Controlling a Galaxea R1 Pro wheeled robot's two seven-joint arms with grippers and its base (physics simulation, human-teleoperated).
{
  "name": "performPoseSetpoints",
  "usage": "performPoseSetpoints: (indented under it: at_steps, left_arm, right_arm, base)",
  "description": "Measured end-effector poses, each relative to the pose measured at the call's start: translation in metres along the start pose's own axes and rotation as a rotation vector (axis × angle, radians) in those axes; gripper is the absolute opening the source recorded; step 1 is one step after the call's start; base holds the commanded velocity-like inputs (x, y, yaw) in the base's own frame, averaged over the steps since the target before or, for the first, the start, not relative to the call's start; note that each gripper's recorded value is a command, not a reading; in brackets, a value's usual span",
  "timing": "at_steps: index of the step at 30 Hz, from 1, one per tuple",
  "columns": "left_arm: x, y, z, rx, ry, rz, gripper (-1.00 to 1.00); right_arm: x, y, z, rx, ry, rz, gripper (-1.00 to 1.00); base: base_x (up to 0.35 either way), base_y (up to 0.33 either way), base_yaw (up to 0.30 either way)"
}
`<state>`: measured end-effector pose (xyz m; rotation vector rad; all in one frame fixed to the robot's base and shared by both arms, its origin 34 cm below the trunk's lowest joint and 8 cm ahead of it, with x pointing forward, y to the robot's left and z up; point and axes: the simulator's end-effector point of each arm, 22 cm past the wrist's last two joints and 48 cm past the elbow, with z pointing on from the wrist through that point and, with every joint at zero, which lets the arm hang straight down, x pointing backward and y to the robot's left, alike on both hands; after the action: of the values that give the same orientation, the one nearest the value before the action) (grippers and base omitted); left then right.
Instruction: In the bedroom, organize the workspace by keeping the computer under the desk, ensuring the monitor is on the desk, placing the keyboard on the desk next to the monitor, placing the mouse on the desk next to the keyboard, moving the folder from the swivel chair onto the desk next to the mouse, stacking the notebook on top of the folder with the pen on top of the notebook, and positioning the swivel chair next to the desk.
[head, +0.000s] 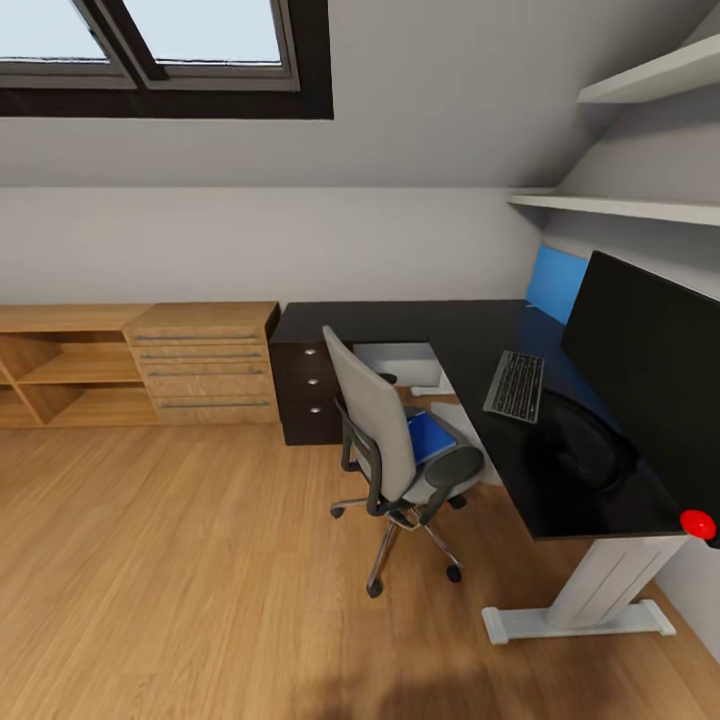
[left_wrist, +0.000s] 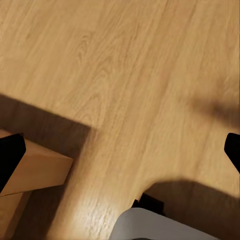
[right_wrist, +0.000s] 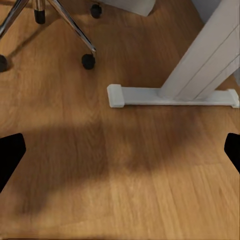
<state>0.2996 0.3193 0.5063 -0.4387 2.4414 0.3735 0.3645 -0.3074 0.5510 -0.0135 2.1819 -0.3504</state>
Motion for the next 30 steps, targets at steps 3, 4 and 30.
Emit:
performPoseSetpoints:
  at_steps: [3, 4, 30]
  left_arm:
    - [0.004, 0.009, 0.003, -0.054, 0.003, -0.001, 1.00]
    - [0.006, 0.010, 0.004, -0.060, 0.005, 0.000, 1.00]
    - [0.043, -0.005, 0.043, -0.029, 0.085, 0.024, 1.00]
  right_arm:
    - [0.004, 0.002, 0.003, -0.010, -0.001, -0.001, 1.00]
    - [0.005, 0.003, 0.004, -0.011, -0.002, -0.001, 1.00]
    - [0.043, -0.002, 0.029, 0.006, -0.008, -0.013, 1.00]
  base:
    - [0.000, 0.000, 0.000]
    - [0.000, 0.000, 0.000]
    - [0.000, 0.000, 0.000]
